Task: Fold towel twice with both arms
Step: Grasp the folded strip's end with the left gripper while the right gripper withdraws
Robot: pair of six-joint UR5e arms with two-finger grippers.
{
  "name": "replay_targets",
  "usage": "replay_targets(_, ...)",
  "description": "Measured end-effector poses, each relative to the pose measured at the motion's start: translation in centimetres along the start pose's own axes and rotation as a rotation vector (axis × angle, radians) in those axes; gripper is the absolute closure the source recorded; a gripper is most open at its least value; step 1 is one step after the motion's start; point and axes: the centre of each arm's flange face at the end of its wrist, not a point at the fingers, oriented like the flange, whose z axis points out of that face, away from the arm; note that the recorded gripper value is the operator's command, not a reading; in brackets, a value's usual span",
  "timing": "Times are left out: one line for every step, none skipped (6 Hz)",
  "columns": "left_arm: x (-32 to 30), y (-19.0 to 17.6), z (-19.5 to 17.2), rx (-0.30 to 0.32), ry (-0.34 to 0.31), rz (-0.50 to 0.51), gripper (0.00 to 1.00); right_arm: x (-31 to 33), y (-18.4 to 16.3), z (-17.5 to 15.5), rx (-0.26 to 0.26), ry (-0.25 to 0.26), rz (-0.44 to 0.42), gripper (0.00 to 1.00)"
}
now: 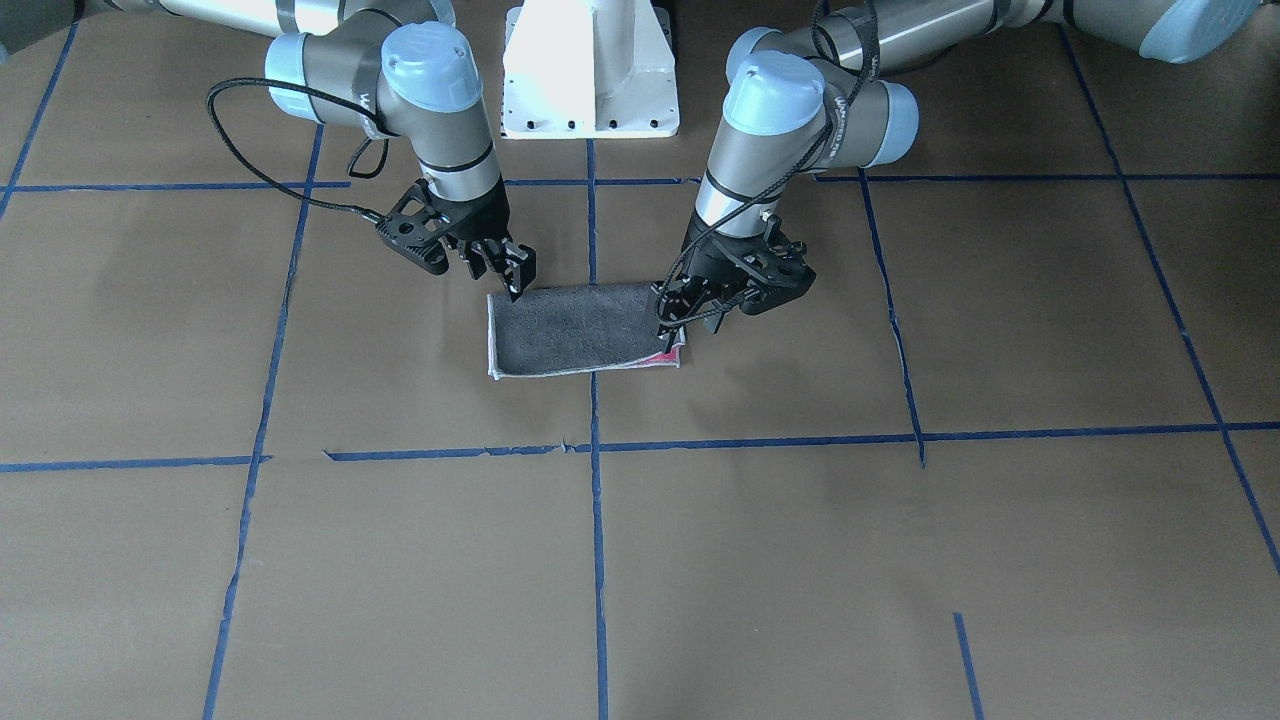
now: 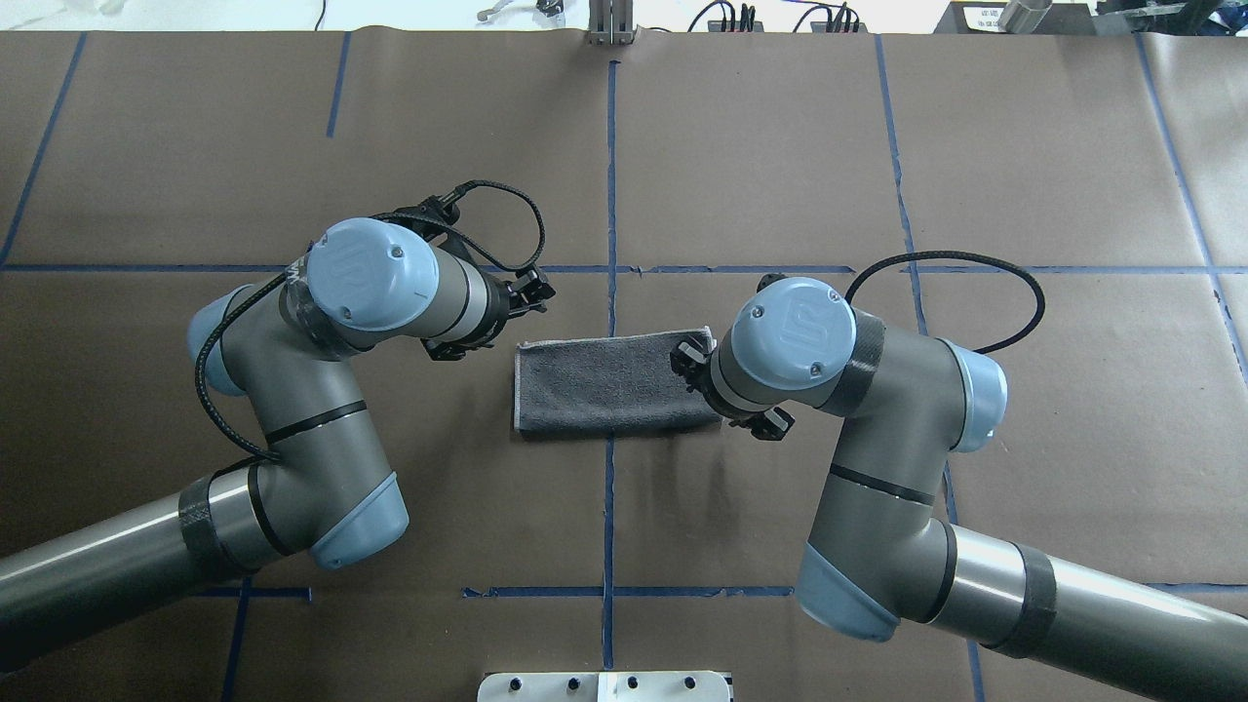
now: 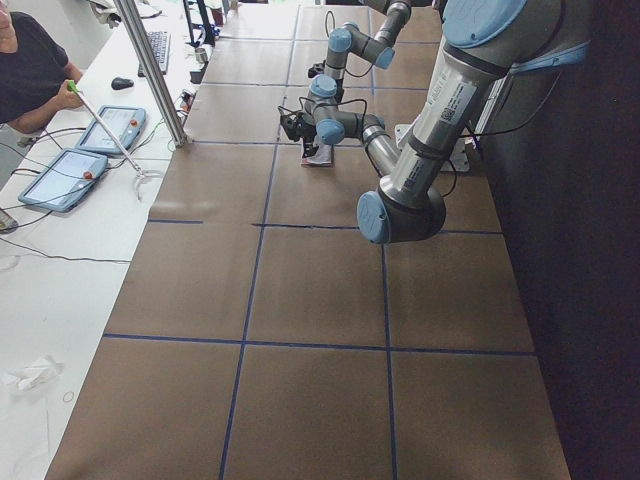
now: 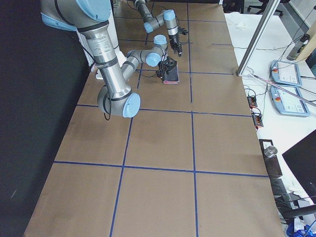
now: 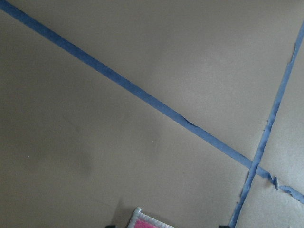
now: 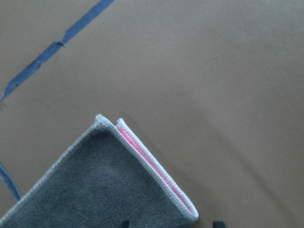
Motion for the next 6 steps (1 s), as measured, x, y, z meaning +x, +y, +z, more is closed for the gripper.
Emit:
replay_targets(-0.6,1.4,0.3,-0.020,-0.011,-0.021,0.22,-0.4,-1.5,-0.9,0.008,-0.012,0.015,0.00)
replay_targets(-1.6,2.9,1.0,-0.037,-0.034,-0.051,0.22,-0.7,-3.4,-2.2,0.001,-0.024,0.035,0.00)
replay_targets(-2.3,4.6,1.7,-0.053,-0.068,-0.078,0.22,-1.0,-4.9,-3.4,-0.018,-0.031,0.054,0.00)
replay_targets(-2.8,6.0,2.1,-0.065,-0.096,-0.094,0.22,-1.1,-5.5,-3.9,-0.028,-0.032,0.062,0.00)
replay_targets(-3.1,6.9,2.4,-0.075,-0.110,-0.105,0.24,-1.1,-5.7,-4.0,-0.031,-0.033,0.065,0.00)
replay_targets(-3.4,7.4,2.7,-0.079,-0.118,-0.117,0.30,-1.1,-5.7,-4.0,-0.031,-0.033,0.065,0.00)
